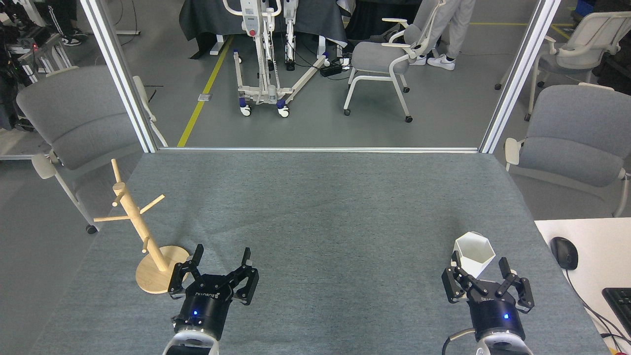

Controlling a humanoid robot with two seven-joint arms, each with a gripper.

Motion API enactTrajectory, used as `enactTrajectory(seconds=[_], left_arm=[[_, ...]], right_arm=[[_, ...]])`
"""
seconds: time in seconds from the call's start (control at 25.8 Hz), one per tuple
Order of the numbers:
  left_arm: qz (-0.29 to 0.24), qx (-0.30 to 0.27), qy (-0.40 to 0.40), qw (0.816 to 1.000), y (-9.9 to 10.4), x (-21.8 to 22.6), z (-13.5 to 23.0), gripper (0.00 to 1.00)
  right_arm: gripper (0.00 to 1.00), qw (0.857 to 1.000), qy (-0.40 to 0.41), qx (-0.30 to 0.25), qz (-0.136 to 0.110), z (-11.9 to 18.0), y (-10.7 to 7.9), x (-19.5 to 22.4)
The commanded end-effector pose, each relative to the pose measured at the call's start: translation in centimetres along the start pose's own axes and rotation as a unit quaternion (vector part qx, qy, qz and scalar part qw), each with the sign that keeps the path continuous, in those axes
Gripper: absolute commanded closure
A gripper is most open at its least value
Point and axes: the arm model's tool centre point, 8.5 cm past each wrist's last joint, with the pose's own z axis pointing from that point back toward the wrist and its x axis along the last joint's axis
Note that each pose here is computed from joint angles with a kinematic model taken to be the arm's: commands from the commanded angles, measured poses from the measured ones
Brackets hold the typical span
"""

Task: Hang cup on storage rack
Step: 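Open the right gripper and position it around the white hexagonal cup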

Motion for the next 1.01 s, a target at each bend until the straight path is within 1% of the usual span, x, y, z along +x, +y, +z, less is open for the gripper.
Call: enactTrajectory(seconds=[0.0, 0.19, 0.43, 0.46, 0.62, 0.74, 0.77, 0.85, 0.89, 0.97], left_arm=[[-0.003, 0.002, 0.015, 1.000, -0.1, -0.3, 0.2, 0.00], [0.002, 0.022, 0.015, 1.000, 0.3, -0.2, 0.3, 0.00], [0.002, 0.017, 0.008, 1.000, 0.0, 0.2, 0.5, 0.00], [0.003, 0.013, 0.009, 1.000, -0.3, 0.2, 0.7, 0.00], [0.003, 0.016, 0.010, 1.000, -0.2, 0.1, 0.9, 0.00], [0.003, 0.013, 0.010, 1.000, -0.3, 0.1, 0.9, 0.00], [0.003, 0.013, 0.010, 1.000, -0.3, 0.1, 1.0, 0.00], [0.003, 0.012, 0.011, 1.000, -0.4, 0.0, 1.1, 0.00], [0.003, 0.012, 0.011, 1.000, -0.4, 0.0, 1.1, 0.00], [0.003, 0.012, 0.010, 1.000, -0.4, 0.0, 1.1, 0.00]], right_arm=[[0.01, 1.000, 0.001, 0.007, 0.000, 0.0, 0.2, 0.0], [0.01, 1.000, 0.001, 0.011, 0.004, -0.1, 0.3, -0.3], [0.01, 1.000, 0.008, 0.012, 0.006, 0.1, 0.4, -0.9], [0.01, 1.000, 0.009, 0.016, 0.006, 0.1, 0.7, -1.1], [0.01, 0.998, 0.025, 0.049, 0.005, 0.3, 3.2, -2.2], [0.01, 0.997, 0.029, 0.074, 0.012, 0.5, 4.9, -3.1], [0.01, 0.996, 0.029, 0.079, 0.017, 0.5, 5.1, -3.5], [0.01, 0.997, 0.028, 0.070, 0.021, -0.1, 4.7, -3.8], [0.01, 0.998, 0.023, 0.063, 0.019, -0.3, 4.5, -3.7], [0.01, 0.998, 0.008, 0.054, 0.016, -0.5, 4.7, -3.4]])
